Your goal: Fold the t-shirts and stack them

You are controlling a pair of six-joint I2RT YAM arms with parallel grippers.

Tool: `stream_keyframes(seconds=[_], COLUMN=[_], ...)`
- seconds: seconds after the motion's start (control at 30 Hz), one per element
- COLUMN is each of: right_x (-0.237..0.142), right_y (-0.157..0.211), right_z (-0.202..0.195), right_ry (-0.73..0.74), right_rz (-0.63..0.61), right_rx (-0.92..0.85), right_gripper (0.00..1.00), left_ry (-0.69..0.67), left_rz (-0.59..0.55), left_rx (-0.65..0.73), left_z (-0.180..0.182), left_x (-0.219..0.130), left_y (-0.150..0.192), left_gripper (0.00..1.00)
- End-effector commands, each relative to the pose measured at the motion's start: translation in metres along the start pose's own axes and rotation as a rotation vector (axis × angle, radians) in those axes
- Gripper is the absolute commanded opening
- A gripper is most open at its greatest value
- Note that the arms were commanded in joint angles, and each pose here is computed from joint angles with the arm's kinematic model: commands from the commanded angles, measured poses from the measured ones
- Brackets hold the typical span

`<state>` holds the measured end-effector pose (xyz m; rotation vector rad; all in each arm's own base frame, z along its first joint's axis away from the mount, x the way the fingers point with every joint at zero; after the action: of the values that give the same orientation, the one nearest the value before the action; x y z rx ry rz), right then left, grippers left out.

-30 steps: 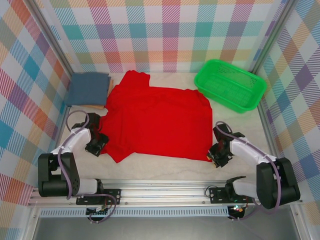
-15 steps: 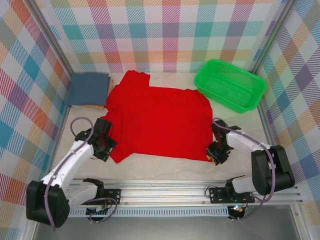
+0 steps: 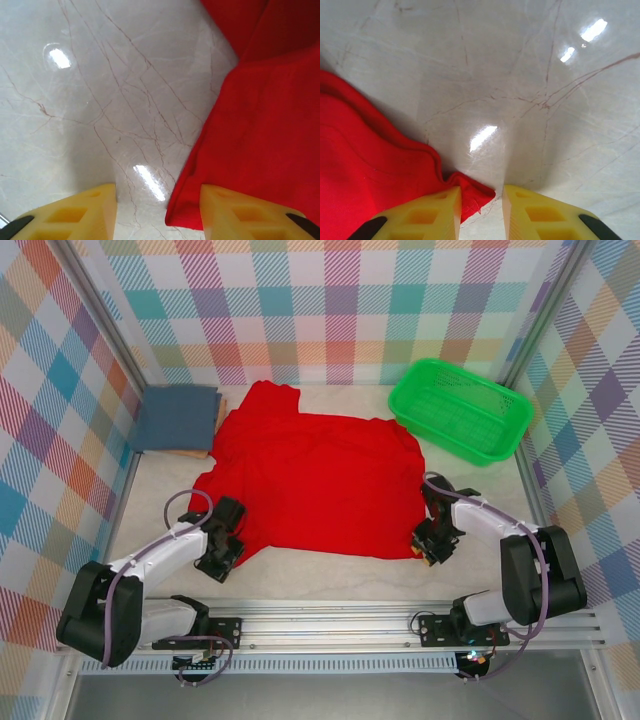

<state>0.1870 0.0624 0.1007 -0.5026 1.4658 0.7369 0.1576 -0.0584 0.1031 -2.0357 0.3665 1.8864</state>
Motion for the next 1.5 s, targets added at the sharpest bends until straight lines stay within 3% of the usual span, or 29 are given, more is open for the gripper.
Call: stream_keyframes(seconds=[0.0, 0.1, 0.17, 0.23, 0.27, 0.47, 0.73, 1.33, 1.37, 1.47], right_x=[0.001, 0.002, 0.001, 0.001, 0.0, -0.005, -0.016, -0.013, -0.013, -0.011], right_y=[-0.006, -0.006, -0.007, -0.008, -0.008, -0.011, -0.016, -0.016, -0.016, -0.016], right_z=[0.005, 0.006, 0.007, 0.008, 0.009, 0.012, 0.023, 0.013, 0.012, 0.011], right_ry=[-0.016, -0.015, -0.014, -0.016, -0.017, -0.022, -0.022, 0.027, 0.028, 0.036], right_rz=[-0.033, -0.031, -0.033, -0.037, -0.039, -0.055, -0.075, -0.09, -0.088, -0.09], right_rx=[-0.009, -0.008, -0.009, -0.013, -0.017, -0.044, -0.113, -0.138, -0.137, -0.137], right_gripper=[0.28, 0.28, 0.27, 0.27, 0.27, 0.27, 0.27, 0.26, 0.26, 0.26], left_ry=[0.118, 0.095, 0.095, 0.113, 0.122, 0.107, 0.104, 0.044, 0.057, 0.153], left_rz=[0.011, 0.019, 0.017, -0.002, -0.008, -0.016, 0.064, 0.074, 0.093, 0.175], left_rx=[-0.023, -0.016, -0.014, -0.013, -0.01, 0.01, -0.081, -0.195, -0.205, -0.258], left_z=[-0.02, -0.02, -0.02, -0.022, -0.024, -0.013, 0.013, 0.005, 0.003, -0.005], left_x=[-0.007, 0.002, 0.008, 0.005, 0.001, -0.029, -0.035, -0.046, -0.042, -0.027], left_y=[0.008, 0.012, 0.012, 0.012, 0.012, 0.019, 0.039, 0.089, 0.091, 0.098], left_gripper=[0.42, 0.36, 0.23, 0.04, 0.0, 0.0, 0.0, 0.0, 0.03, 0.29])
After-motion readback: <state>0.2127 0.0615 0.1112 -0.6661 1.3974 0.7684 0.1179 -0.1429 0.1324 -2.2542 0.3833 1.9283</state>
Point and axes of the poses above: each hand's point on the last joint's axis, 136 mm out from that joint toward the fingers, its own x axis out along the fingers, its own z axis along the line the jaws close on, y = z × x, the point moved 9 cm from there along -x, back along the fingers, and after that the axes turned 5 degrees about -x, right-handed, at the moved point
